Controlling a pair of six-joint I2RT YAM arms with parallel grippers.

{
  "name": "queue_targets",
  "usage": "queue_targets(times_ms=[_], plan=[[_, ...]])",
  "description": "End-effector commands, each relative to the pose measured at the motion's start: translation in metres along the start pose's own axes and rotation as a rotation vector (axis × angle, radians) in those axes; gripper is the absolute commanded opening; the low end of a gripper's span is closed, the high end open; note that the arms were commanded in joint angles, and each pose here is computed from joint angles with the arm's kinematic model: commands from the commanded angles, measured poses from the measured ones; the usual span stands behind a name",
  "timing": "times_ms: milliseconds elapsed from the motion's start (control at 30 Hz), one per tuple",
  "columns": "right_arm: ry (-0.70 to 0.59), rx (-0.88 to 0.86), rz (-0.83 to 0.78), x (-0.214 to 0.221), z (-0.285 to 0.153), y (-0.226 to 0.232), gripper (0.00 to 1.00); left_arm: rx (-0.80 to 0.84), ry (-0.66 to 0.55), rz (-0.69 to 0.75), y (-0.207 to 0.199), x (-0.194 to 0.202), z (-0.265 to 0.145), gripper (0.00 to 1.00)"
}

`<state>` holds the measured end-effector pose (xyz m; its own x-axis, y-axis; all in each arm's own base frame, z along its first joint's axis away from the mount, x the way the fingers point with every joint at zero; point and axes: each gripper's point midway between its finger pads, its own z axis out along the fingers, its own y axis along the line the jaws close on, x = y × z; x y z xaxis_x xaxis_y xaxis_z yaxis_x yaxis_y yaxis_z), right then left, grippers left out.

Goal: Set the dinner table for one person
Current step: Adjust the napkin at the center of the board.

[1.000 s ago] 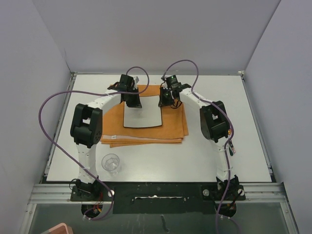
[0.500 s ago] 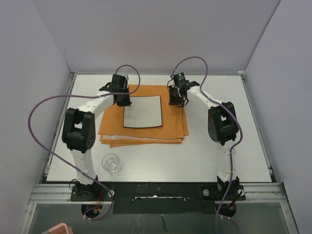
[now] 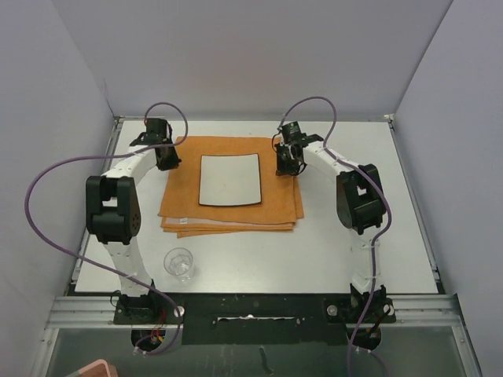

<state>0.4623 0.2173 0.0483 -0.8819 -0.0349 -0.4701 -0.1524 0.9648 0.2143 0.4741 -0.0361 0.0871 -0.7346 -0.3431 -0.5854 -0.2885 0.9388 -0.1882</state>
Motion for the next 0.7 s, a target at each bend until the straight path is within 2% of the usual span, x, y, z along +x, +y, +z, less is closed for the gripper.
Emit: queue_targets(times_ms=[0, 233, 667], plan=[[0.029, -0.004, 0.002, 0.009, 0.008, 0.008, 0.0, 0.059, 0.089, -0.017, -0.02, 0.01, 0.029, 0.0], [0.073, 0.049, 0.011, 0.032, 0.01, -0.002, 0.0, 0.083, 0.147, -0.02, -0.026, 0.023, 0.054, 0.0], [0.101, 0.123, 0.037, 0.065, -0.001, -0.016, 0.0, 0.119, 0.183, 0.014, -0.045, 0.035, 0.072, 0.0]])
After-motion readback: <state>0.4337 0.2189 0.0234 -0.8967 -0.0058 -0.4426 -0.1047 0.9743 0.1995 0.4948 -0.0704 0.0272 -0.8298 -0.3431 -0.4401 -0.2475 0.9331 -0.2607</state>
